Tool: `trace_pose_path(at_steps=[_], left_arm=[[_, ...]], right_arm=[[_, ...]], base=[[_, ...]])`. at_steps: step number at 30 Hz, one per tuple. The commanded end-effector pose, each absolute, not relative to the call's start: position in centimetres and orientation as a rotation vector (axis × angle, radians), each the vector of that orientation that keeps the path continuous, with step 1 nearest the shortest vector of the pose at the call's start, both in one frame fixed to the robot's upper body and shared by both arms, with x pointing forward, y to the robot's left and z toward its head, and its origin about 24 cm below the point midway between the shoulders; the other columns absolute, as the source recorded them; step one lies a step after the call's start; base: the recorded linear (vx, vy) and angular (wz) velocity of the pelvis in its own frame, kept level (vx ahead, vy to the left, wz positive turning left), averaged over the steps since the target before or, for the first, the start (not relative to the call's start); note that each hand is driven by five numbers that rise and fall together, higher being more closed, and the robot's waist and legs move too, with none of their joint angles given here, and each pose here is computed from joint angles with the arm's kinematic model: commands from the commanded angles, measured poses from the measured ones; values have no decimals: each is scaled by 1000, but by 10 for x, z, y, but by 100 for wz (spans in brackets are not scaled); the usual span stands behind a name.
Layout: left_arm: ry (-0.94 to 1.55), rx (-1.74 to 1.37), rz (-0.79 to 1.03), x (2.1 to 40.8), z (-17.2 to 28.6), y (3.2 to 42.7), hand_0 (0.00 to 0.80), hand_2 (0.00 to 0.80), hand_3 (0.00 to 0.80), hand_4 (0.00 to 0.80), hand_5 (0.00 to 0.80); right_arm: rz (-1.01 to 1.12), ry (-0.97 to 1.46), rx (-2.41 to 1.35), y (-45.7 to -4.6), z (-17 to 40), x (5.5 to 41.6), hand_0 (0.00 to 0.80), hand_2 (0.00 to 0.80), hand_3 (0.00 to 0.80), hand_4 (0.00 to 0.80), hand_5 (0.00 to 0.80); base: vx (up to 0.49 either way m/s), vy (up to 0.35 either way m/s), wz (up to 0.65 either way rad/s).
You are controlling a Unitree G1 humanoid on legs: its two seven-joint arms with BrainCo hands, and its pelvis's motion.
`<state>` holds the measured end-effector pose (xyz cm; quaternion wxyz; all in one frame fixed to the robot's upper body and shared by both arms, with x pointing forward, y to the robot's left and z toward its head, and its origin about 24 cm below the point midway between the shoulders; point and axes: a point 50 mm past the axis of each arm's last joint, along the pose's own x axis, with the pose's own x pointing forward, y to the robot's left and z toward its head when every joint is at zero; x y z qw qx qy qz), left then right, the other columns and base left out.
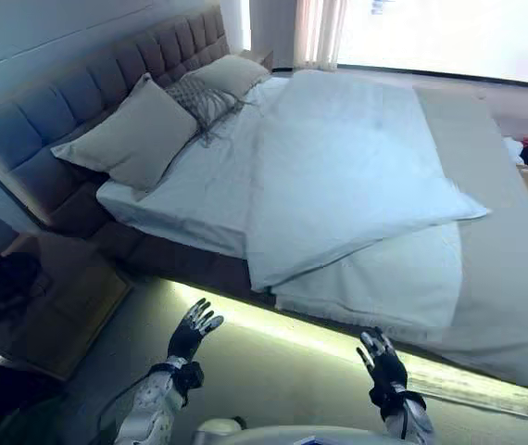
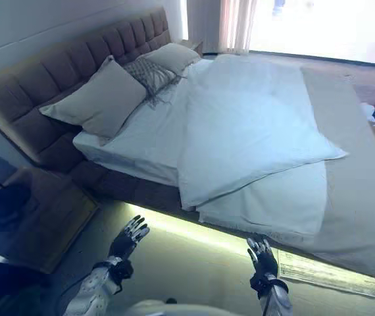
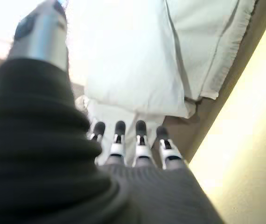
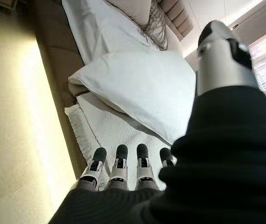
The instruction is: Make the bed neatly
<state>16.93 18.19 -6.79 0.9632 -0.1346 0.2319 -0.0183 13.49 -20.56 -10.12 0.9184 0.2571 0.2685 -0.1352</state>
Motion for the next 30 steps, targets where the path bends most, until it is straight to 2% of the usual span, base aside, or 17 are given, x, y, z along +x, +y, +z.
trace_pose_path(at_steps=[1, 30], left_arm=[[376, -241, -14, 188, -55, 188, 0, 0, 0, 0, 0], [358, -253, -3, 189, -51, 194, 0, 0, 0, 0, 0]], right_arm=[[-226, 462, 535, -196, -89, 154, 0, 0, 0, 0, 0], [-198, 470, 534, -194, -89, 153, 0, 0, 0, 0, 0]], base=[[0, 0, 0], [7, 5, 0]])
